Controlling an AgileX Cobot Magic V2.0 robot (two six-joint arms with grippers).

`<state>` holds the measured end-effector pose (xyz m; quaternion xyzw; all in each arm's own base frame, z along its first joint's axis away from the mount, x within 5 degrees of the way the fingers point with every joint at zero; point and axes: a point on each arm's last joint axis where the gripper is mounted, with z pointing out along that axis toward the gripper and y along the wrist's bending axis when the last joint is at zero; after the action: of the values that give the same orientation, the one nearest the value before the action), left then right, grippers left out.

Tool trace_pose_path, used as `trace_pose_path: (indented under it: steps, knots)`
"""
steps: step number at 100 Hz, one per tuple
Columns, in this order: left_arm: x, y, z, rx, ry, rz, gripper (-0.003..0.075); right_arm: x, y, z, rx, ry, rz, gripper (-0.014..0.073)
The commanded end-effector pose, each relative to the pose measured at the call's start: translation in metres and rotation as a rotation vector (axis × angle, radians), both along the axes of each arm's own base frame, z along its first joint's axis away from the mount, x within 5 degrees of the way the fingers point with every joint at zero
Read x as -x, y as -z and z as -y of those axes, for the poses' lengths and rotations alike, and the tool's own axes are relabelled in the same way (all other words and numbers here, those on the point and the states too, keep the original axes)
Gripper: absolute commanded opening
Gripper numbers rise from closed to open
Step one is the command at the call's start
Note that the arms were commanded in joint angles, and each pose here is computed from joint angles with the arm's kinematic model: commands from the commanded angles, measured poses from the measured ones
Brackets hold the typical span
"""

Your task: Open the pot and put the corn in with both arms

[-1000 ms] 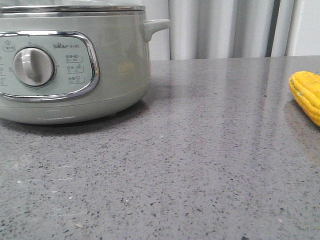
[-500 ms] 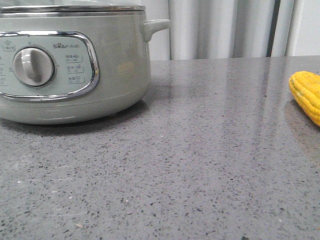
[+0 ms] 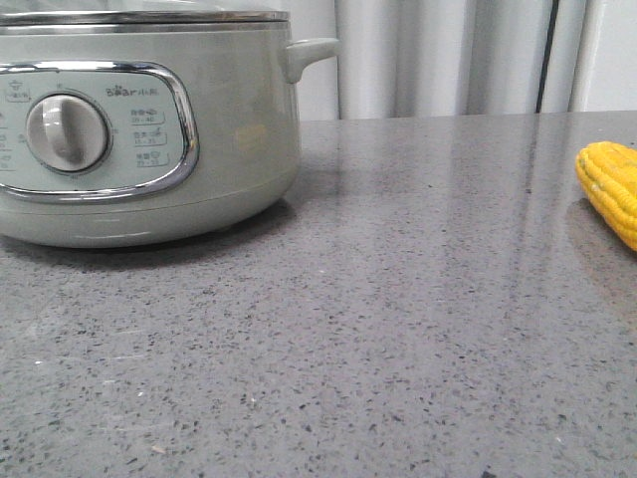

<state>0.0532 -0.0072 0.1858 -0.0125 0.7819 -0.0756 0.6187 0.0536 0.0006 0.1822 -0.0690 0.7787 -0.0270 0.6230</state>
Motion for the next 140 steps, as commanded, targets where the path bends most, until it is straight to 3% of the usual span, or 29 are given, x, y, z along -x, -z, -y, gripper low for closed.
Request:
trace_pose_path:
  steps: [1, 30, 42, 47, 59, 66, 92, 107, 114, 127, 140]
  knots:
    - [0.000, 0.005, 0.000, 0.014, -0.007, 0.035, -0.0020, -0.001, -0.003, 0.000, 0.044, -0.009, 0.096, -0.0071]
    - [0.000, 0.005, 0.000, 0.014, -0.007, 0.035, -0.0020, 0.000, -0.032, -0.006, 0.001, -0.063, 0.407, -0.0071]
    - [0.000, 0.005, 0.000, 0.014, -0.007, 0.035, -0.0020, 0.003, -0.043, -0.005, -0.129, -0.063, 0.523, -0.0071]
    - [0.000, 0.005, 0.000, 0.014, -0.007, 0.035, -0.0020, 0.004, -0.046, -0.003, -0.232, -0.048, 0.553, -0.0071]
    - [0.000, 0.005, 0.000, 0.014, -0.007, 0.035, -0.0020, 0.003, -0.046, 0.002, -0.486, -0.001, 0.531, -0.0071]
    - [0.000, 0.004, 0.000, 0.015, -0.008, 0.042, -0.0020, 0.003, -0.044, 0.003, -0.560, 0.011, 0.506, -0.0071]
    - [-0.001, -0.007, -0.002, 0.024, -0.024, 0.162, -0.0020, 0.008, -0.068, 0.000, -0.593, -0.024, 0.485, -0.0071]
    - [-0.001, -0.009, -0.003, -0.032, -0.024, 0.185, -0.0020, 0.010, -0.073, -0.003, -0.589, -0.044, 0.428, -0.0071]
    - [-0.001, -0.012, -0.002, 0.070, -0.032, 0.212, -0.0020, 0.010, -0.072, -0.003, -0.588, -0.045, 0.417, -0.0071]
    - [-0.001, -0.018, -0.002, 0.462, -0.058, 0.241, -0.0020, 0.010, -0.072, -0.003, -0.588, -0.045, 0.416, -0.0071]
    - [-0.001, -0.022, -0.004, 0.638, -0.084, 0.268, -0.0020, 0.010, -0.071, -0.003, -0.587, -0.046, 0.406, -0.0071]
